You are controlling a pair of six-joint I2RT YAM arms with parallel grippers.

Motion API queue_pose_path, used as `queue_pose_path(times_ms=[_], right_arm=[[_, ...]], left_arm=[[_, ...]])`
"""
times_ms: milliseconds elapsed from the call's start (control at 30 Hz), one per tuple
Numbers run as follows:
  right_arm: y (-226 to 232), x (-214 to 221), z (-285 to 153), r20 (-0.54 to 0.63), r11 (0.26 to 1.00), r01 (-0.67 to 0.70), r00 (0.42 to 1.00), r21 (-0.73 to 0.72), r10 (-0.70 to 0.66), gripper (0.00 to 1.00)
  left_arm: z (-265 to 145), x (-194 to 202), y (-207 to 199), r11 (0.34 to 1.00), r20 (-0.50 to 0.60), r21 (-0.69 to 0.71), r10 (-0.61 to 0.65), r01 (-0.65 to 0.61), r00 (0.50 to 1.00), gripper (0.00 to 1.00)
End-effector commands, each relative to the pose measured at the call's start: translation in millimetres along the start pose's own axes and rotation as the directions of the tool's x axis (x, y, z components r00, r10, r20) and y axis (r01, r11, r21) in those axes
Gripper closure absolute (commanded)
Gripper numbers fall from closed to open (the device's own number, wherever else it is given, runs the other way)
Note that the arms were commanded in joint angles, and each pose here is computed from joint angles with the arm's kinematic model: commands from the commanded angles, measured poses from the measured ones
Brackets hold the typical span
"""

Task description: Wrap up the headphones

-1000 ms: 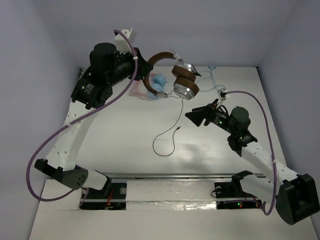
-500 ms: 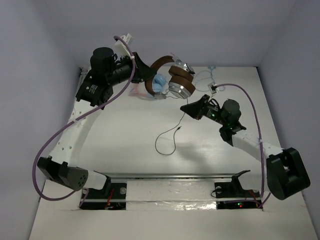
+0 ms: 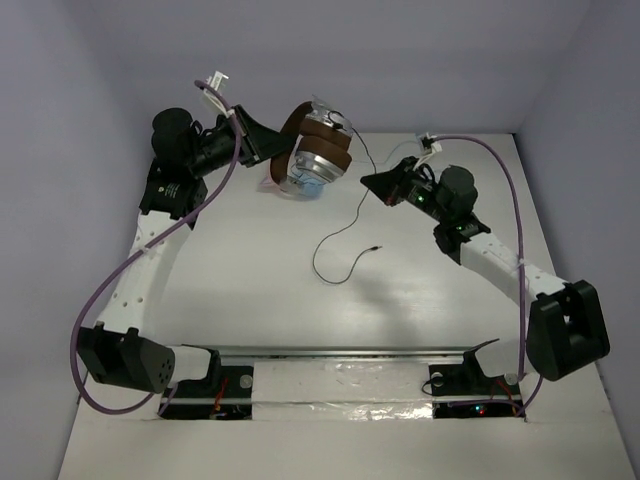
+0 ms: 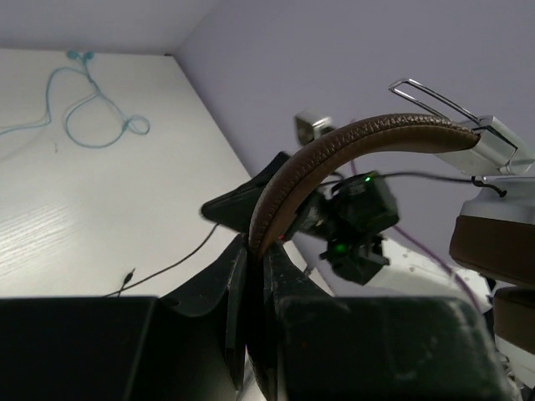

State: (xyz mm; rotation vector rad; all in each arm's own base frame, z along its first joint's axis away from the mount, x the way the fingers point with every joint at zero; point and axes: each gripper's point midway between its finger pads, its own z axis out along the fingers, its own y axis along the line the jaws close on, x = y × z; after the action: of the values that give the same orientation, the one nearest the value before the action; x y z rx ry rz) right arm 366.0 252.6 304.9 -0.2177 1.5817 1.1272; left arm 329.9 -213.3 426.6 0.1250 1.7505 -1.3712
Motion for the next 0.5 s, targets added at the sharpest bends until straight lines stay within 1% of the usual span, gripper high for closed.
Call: queue_pose_path(times_ms=[0, 33, 67, 133, 167, 233, 300, 433, 467], right_arm=[[-7.7, 25.9, 3.5, -0.056, 0.999, -0.022, 0.998, 0.035, 0.024, 1.00], [-6.3, 31.0, 4.2, -0.068, 0.999, -0.025, 0.997, 0.032, 0.027, 1.00], [-7.7, 37.4, 6.0, -0.082, 0.999, -0.029, 0.996, 0.038, 0.032, 1.00], [-0.6, 46.1, 10.9, -0.111, 0.999, -0.027, 0.993, 0.032, 0.031, 1.00], [-2.1, 48.4, 14.0, -0.114, 0.999, -0.025, 0.993, 0.044, 0.030, 1.00], [-3.1, 41.0, 18.0, -0.110, 0.998, -0.015, 0.994, 0.063, 0.022, 1.00], [-4.9, 31.0, 18.1, -0.101, 0.995, 0.006, 0.995, 0.099, 0.004, 1.00], [13.1, -20.7, 8.7, 0.002, 0.987, 0.077, 0.997, 0.140, -0.078, 1.00], [12.1, -32.0, 7.0, 0.028, 0.981, 0.087, 0.995, 0.173, -0.093, 1.00]], left_arm=[[-12.6, -22.0, -49.3, 0.988, 0.082, 0.153, 0.013, -0.025, 0.997, 1.00], [-11.2, -22.8, -48.2, 0.986, 0.091, 0.164, -0.014, -0.001, 0.996, 1.00], [-10.9, -26.7, -53.0, 0.980, 0.116, 0.200, -0.010, -0.014, 0.993, 1.00], [-7.4, -20.1, -41.7, 0.976, 0.105, 0.208, -0.092, 0.068, 0.990, 1.00], [-5.1, -17.7, -45.2, 0.969, 0.107, 0.240, -0.092, 0.064, 0.990, 1.00], [0.2, -6.2, -42.0, 0.959, 0.066, 0.261, -0.127, 0.106, 0.990, 1.00], [3.0, 1.3, -39.2, 0.959, 0.050, 0.258, -0.139, 0.121, 0.989, 1.00], [1.4, 7.1, -25.0, 0.983, 0.061, 0.168, -0.079, 0.068, 0.995, 1.00], [0.7, 12.7, -21.3, 0.985, 0.042, 0.156, -0.076, 0.068, 0.996, 1.00]])
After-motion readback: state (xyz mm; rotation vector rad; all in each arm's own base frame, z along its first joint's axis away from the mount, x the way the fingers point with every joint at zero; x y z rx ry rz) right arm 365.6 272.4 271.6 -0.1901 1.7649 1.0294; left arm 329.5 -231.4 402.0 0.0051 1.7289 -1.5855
